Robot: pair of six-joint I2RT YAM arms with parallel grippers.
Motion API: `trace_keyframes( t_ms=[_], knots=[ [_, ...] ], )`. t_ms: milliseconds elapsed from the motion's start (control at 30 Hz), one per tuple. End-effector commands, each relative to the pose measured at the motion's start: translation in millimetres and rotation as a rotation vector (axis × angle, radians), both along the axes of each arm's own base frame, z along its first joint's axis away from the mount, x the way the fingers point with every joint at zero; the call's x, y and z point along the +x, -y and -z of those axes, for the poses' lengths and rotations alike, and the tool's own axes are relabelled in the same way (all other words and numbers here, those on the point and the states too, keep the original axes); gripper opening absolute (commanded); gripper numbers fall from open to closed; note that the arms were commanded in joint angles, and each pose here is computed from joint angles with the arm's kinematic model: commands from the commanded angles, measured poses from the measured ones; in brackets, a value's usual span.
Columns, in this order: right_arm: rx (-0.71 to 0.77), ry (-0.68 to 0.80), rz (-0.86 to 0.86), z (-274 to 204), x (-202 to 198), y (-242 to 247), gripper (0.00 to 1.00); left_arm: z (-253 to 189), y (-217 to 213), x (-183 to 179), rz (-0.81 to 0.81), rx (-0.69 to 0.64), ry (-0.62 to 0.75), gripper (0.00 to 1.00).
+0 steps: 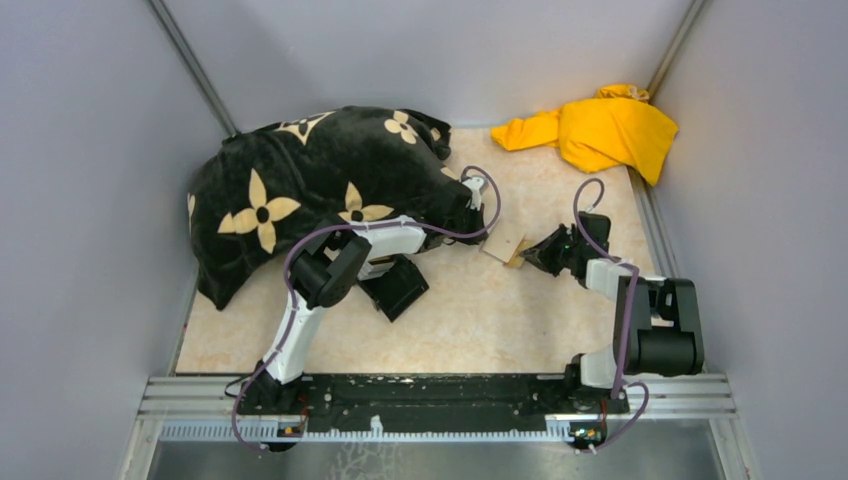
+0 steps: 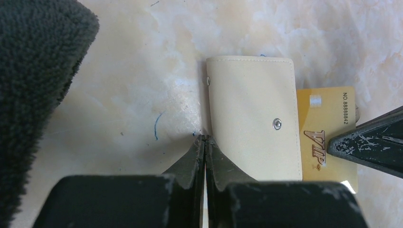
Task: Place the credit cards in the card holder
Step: Open the card holder at the center of the board.
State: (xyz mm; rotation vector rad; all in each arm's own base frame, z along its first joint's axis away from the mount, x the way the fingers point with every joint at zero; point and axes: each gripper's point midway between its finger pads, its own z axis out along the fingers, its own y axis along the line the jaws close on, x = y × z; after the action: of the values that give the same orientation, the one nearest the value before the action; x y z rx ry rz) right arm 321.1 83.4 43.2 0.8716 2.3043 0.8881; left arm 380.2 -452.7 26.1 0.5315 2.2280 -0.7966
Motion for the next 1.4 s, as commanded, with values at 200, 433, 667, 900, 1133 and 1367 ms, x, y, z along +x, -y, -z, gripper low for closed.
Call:
trace_keyframes(
  t_ms=[200,433,667,900,1133,1367],
  knots=[
    [0.022,0.087,0.021,-11,13,1,0.0,95,-36,-53,0.031,0.227,-0.21,0.06],
    [0.041,0.101,0.027,-12,15,0,0.0,95,-35,-56,0.036,0.23,-0.212,0.06],
    [0.061,0.152,0.031,-22,20,-2,0.0,96,-35,-61,0.043,0.24,-0.213,0.06],
    [0.067,0.19,0.023,-27,25,-4,0.0,103,-37,-70,0.056,0.26,-0.228,0.05],
    [0.02,0.228,-0.02,-38,33,-9,0.0,104,-35,-73,0.067,0.266,-0.231,0.05],
    [-0.124,0.219,-0.09,-45,39,-18,0.0,100,-28,-74,0.087,0.277,-0.221,0.04]
  ],
)
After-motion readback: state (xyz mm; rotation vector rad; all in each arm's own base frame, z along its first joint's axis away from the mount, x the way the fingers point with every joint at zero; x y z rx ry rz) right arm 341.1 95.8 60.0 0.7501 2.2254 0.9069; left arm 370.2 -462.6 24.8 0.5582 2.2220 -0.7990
